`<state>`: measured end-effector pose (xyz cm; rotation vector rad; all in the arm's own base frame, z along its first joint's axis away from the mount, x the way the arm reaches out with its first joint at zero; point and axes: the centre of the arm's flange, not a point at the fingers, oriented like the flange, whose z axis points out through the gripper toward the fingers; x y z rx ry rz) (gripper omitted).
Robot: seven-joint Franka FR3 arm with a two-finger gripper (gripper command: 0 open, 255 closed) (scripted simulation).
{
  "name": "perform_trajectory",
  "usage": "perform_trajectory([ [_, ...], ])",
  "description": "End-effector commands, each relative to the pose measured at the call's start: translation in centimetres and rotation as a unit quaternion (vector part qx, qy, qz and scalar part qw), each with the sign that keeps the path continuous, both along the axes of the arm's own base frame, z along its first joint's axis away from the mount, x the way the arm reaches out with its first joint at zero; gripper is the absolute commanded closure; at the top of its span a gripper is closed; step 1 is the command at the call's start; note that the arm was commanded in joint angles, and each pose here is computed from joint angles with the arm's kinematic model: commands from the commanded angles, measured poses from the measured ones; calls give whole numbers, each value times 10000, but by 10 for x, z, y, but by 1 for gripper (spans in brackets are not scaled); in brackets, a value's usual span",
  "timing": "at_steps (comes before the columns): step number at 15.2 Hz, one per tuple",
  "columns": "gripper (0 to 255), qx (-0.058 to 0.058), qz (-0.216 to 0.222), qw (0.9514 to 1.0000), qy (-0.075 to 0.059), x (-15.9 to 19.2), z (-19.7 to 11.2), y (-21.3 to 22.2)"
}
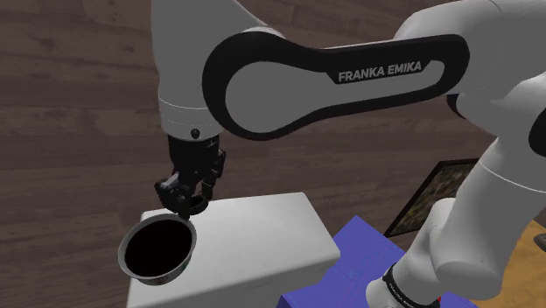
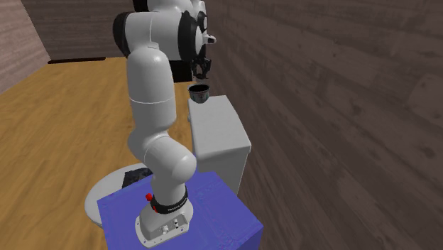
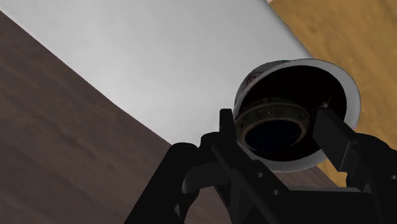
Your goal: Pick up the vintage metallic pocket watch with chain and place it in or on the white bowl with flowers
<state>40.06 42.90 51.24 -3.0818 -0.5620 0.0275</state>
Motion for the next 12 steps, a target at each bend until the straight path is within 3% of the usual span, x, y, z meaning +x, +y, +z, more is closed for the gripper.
perform_trajectory([
  [1,255,2,-16,10000,-2,10,3,25],
  [4,255,2,-16,10000,-2,23,4,64],
  [12,255,2,-16,10000,-2,23,-38,64],
])
